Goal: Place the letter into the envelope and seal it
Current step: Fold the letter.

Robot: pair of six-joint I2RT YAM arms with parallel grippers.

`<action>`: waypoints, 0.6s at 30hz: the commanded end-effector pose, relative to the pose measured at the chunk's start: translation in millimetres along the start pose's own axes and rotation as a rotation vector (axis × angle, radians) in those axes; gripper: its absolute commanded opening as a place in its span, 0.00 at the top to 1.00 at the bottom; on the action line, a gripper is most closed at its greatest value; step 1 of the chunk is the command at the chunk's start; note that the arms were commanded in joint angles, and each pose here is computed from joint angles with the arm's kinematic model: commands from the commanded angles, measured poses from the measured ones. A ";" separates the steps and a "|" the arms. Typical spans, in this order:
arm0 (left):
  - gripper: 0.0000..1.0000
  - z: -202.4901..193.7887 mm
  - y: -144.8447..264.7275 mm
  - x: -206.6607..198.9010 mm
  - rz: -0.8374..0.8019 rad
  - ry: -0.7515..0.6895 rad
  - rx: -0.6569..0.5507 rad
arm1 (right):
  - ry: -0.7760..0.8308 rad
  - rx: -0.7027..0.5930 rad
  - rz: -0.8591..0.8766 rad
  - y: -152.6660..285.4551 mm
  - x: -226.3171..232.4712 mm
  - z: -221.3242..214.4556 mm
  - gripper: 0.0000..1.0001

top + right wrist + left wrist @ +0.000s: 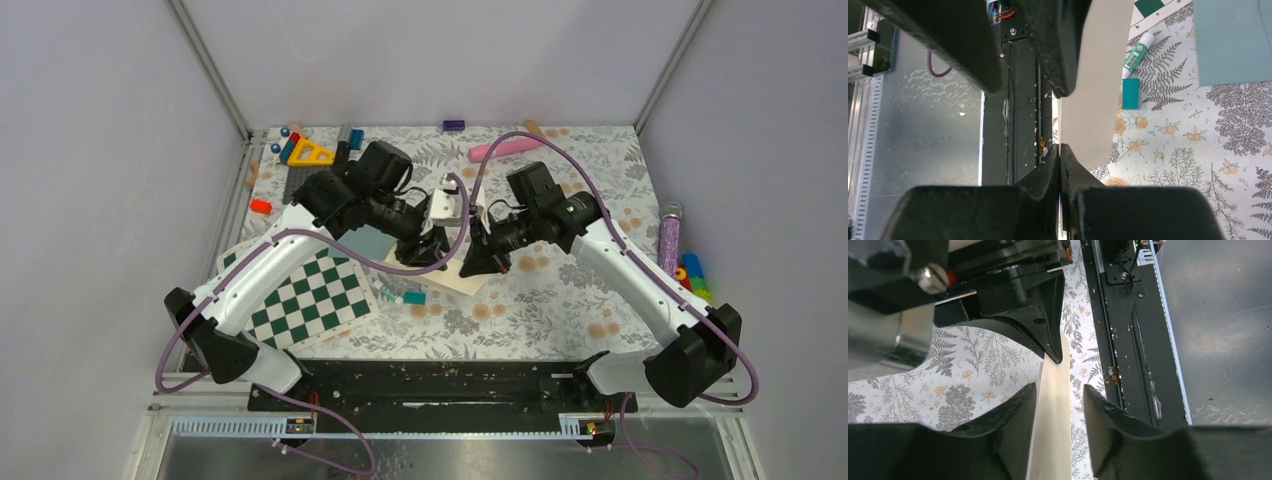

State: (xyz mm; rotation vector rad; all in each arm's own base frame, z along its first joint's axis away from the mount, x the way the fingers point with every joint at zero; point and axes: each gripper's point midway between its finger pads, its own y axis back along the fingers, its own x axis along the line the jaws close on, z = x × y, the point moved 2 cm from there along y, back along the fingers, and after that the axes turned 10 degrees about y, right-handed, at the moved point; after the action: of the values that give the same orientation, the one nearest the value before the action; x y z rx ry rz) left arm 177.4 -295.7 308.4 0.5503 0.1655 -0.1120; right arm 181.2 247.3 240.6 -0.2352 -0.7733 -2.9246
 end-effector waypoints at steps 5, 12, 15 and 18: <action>0.86 5.4 7.8 2.5 0.056 -0.047 0.015 | 0.088 -0.031 -0.025 11.1 5.8 16.5 1.00; 0.93 -2.1 22.1 -1.3 0.130 -0.083 0.032 | 0.097 -0.028 -0.035 12.5 5.5 16.6 1.00; 0.65 -7.9 26.5 -0.3 0.164 -0.091 0.047 | 0.102 -0.029 -0.036 13.9 7.1 17.6 1.00; 0.42 -8.7 26.8 1.2 0.174 -0.082 0.053 | 0.104 -0.036 -0.029 14.8 9.2 19.8 1.00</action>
State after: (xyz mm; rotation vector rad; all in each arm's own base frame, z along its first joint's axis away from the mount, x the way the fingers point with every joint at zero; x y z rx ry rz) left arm 178.9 -275.1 308.9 0.6063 0.0814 -0.0137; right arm 179.0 243.9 246.2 -0.1738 -0.7701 -2.9369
